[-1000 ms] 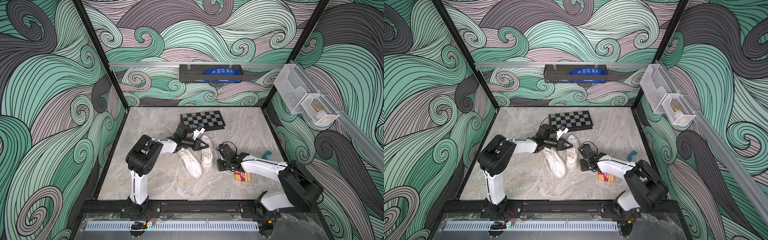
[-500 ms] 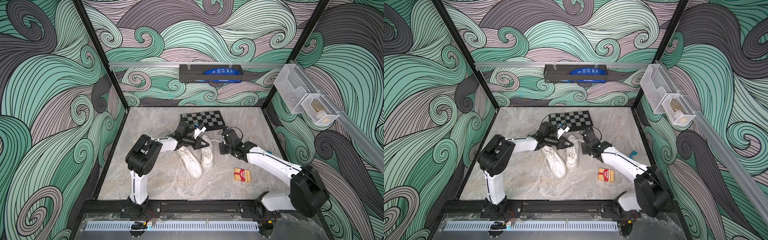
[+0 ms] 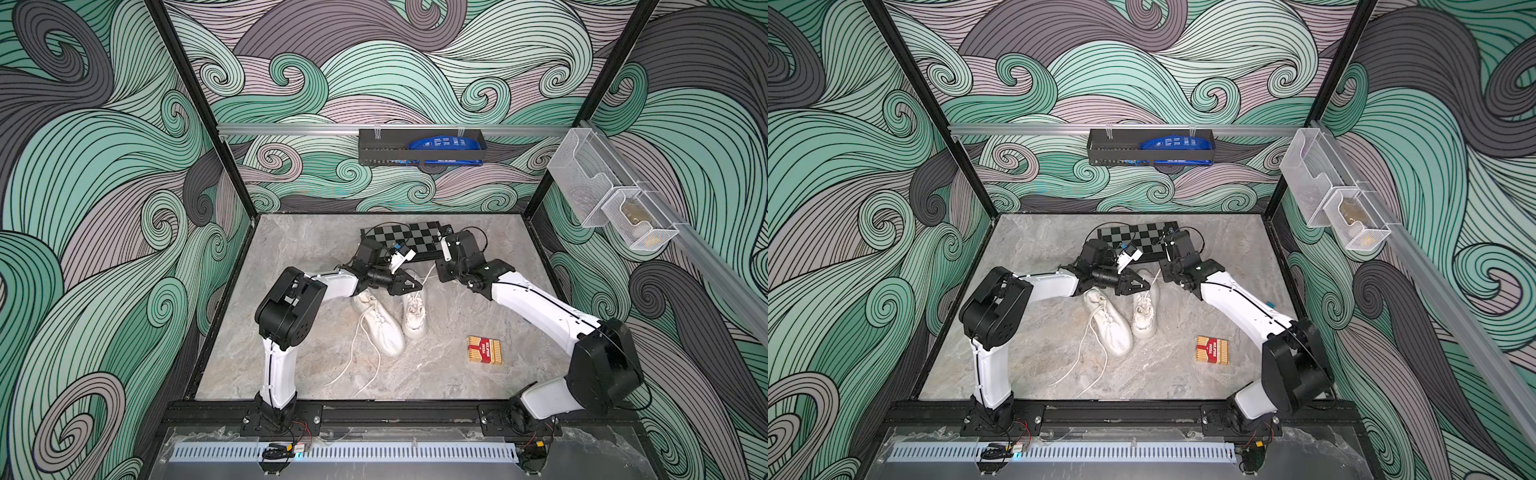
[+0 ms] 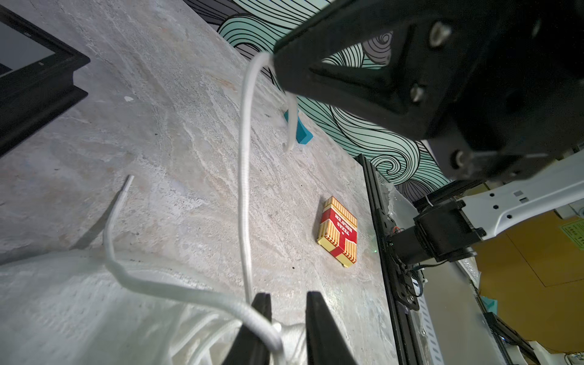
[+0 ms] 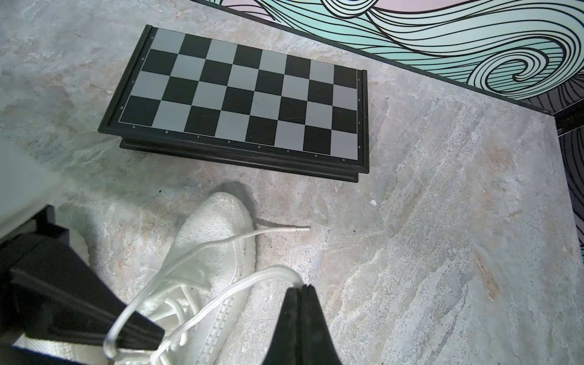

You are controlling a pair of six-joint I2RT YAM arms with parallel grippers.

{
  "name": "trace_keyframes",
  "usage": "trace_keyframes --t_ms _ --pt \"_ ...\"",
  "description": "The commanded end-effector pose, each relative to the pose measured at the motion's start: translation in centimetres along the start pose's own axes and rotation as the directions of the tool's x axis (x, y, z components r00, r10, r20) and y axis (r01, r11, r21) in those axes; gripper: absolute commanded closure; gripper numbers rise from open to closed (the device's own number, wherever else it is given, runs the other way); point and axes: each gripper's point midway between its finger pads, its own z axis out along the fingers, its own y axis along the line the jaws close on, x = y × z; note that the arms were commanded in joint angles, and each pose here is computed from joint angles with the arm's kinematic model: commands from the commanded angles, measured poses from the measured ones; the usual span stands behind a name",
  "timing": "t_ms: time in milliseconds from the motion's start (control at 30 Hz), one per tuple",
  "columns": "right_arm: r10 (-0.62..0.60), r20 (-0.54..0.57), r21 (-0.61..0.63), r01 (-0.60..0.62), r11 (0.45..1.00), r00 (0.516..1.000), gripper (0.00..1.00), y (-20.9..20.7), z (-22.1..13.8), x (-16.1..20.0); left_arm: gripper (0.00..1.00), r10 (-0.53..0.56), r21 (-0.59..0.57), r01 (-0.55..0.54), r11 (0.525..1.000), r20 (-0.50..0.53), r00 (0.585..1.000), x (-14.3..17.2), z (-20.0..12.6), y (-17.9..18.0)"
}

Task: Tie the shoes
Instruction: Cross the shoelace with the shoelace.

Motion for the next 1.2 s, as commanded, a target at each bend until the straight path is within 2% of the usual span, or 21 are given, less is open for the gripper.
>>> trace_keyframes --t_ms 0,233,633,767,1000,1100,1167 --pt "-0.009 0.029 -0.034 0.010 0.999 1.000 1.00 0.3 -0.9 -1.1 0.72 0.017 0.027 -0.017 0.999 0.001 1.000 -0.5 0.3 0.3" --pt "-0.014 0.038 -0.058 0.016 0.998 0.999 1.00 0.6 -1.3 -1.3 0.66 0.033 0.038 -0.033 0.999 0.004 0.999 -1.3 1.0 0.8" --pt "-0.012 0.061 -0.088 0.017 0.996 0.998 1.00 1.0 -2.2 -1.8 0.65 0.052 0.033 -0.052 0.998 0.006 0.999 -2.3 2.0 1.5" --pt "-0.034 0.063 -0.106 0.040 0.994 0.997 1.00 1.2 -2.2 -1.8 0.74 0.059 0.049 -0.059 0.997 0.012 0.998 -2.6 2.1 1.1" --pt "-0.096 0.090 -0.184 0.112 0.977 0.991 1.00 2.4 -2.2 -2.6 0.88 0.059 0.143 -0.059 0.988 0.004 0.998 -2.5 2.4 -0.8" --pt "-0.119 0.119 -0.195 0.141 0.971 0.986 1.00 2.4 -1.8 -3.3 0.99 0.056 0.161 -0.056 0.985 0.008 0.998 -2.6 2.0 -1.6" --pt "-0.126 0.145 -0.206 0.154 0.966 0.981 1.00 2.4 -1.5 -4.1 1.00 0.056 0.163 -0.059 0.985 0.026 0.998 -2.7 1.4 -2.2"
